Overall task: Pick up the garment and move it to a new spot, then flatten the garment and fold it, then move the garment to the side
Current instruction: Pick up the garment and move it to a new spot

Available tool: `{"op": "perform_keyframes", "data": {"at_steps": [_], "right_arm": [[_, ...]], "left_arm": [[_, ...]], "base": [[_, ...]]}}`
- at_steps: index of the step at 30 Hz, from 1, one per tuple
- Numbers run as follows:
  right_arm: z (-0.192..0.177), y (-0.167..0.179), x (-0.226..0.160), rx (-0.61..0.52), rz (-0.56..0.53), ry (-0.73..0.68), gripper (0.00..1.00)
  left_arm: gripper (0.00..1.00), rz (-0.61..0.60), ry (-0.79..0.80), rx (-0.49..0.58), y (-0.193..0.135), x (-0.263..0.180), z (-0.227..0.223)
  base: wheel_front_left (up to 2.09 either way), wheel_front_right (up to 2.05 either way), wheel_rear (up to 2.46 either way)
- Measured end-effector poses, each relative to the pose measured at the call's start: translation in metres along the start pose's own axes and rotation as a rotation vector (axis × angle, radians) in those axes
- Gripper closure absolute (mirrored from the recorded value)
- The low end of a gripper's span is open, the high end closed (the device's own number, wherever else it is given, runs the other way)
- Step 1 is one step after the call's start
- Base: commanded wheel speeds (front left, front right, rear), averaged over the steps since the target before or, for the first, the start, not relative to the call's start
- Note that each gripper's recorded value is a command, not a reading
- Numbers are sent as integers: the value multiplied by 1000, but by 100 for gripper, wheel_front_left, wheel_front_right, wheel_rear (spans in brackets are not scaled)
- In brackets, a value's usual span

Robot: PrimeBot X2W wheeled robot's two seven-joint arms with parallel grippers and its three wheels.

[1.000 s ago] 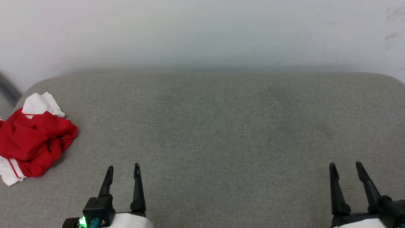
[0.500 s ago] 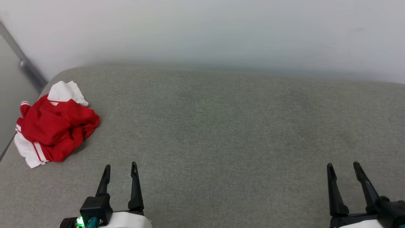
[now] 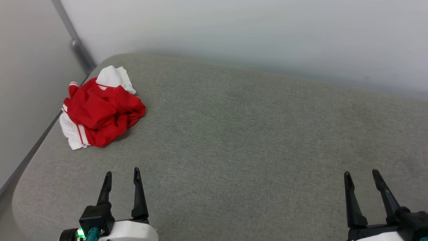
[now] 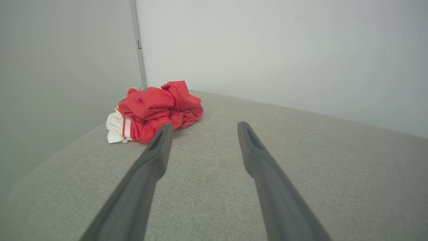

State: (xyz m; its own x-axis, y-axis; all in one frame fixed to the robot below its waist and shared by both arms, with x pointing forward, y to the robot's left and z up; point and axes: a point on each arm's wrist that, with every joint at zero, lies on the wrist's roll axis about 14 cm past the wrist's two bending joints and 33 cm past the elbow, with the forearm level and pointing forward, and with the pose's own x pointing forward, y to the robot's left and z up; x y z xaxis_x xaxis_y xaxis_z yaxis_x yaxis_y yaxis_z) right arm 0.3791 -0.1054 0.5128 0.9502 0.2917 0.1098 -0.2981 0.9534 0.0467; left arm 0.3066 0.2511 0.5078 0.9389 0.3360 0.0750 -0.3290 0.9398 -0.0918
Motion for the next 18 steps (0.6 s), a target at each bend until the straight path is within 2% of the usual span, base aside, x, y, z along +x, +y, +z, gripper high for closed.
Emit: {"op": "perform_keyframes", "data": {"at_steps": [18], "right_arm": [[-12,58,34,12,192,17,0]], "left_arm": [[0,222,-21,12,65,-27,12]], "base": [[0,0,0]]}}
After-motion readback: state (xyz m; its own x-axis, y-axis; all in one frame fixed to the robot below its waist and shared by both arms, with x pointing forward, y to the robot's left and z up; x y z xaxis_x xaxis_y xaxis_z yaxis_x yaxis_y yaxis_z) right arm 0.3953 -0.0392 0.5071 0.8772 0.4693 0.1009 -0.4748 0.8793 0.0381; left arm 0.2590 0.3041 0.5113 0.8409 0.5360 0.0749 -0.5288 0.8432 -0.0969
